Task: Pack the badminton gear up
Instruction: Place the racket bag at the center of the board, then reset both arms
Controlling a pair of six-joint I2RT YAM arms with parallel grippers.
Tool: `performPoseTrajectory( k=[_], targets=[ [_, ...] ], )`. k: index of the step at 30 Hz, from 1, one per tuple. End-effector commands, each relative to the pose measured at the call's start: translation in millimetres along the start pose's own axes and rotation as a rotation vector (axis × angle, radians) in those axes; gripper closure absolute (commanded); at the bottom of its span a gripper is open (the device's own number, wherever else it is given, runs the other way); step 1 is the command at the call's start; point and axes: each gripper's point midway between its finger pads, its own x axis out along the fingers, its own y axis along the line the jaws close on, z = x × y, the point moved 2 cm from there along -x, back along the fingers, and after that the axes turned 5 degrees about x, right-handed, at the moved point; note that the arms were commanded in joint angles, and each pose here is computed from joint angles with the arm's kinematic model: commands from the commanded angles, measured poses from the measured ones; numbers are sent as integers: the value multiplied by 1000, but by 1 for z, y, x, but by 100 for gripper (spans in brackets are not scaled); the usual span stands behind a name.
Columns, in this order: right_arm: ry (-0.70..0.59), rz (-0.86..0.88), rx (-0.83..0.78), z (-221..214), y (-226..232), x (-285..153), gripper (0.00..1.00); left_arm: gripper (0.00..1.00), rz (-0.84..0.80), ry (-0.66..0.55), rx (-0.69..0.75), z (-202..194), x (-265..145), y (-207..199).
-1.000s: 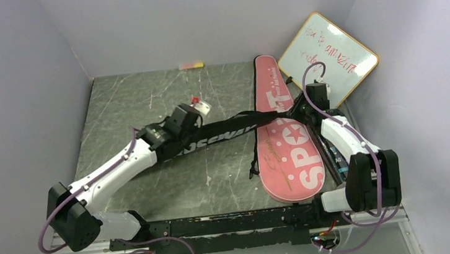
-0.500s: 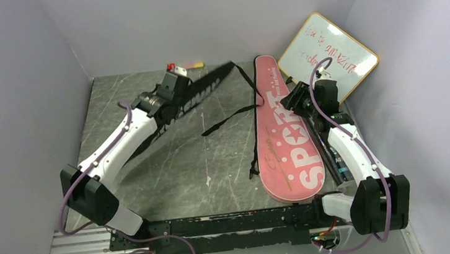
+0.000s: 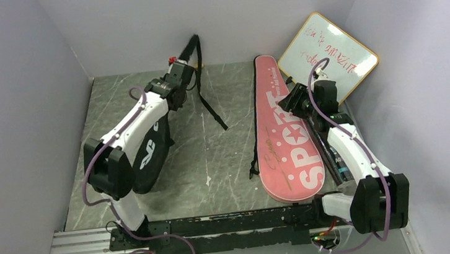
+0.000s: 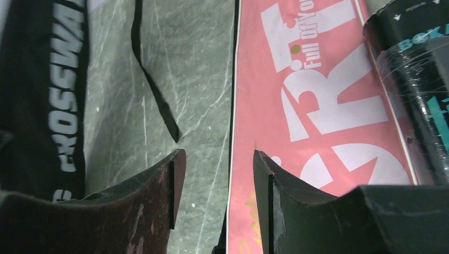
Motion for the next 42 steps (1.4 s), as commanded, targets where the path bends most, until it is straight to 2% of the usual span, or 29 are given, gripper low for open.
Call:
performPoseTrajectory(
  k=[1,5,10,11,13,16,17,20,23,24,25,26,27,30,33,36,39,42],
  targets=[
    [12,74,-3,-2,11,3,47,95,-251,-7,-133,2,15,-60],
    [30,76,1,-6,9,4,47,95,-429,23,-222,2,21,-102],
    [33,92,6,-8,12,2,47,95,-725,-8,-386,35,7,-153],
    [33,94,3,-8,12,1,47,91,-815,-24,-401,44,0,-163],
    [33,94,-8,-9,12,0,47,71,-1034,-90,-378,62,-21,-179],
    [26,68,-34,-8,7,-2,47,18,-1204,-168,-351,75,-46,-176],
    [17,65,-42,-6,7,-4,47,5,-1200,-207,-351,70,-49,-172],
    [-86,107,-54,8,17,-19,47,4,-1111,-355,-354,69,-65,-141],
    [-251,212,-75,18,31,-45,37,4,-970,-429,-333,56,-67,-113],
    [-297,225,-61,18,30,-51,32,4,-920,-472,-336,53,-68,-102],
    [-340,226,-35,19,26,-56,23,5,-880,-500,-333,46,-69,-93],
    [-387,215,-2,20,21,-61,7,5,-823,-549,-334,42,-71,-81],
    [-421,189,41,20,14,-63,1,5,-772,-591,-343,34,-71,-70],
    [-497,82,139,24,-8,-65,0,4,-610,-739,-407,14,-72,-36],
    [-506,34,81,26,-16,-59,0,3,-536,-824,-398,-10,-69,-24],
    [-432,29,-32,22,-17,-41,0,3,-449,-778,-363,-30,-55,-17],
    [-336,82,-256,15,-8,-27,0,3,-350,-729,-362,-48,-40,-8],
    [-383,20,-297,17,-24,-21,0,3,-277,-710,-329,-66,-27,-3]
  ],
)
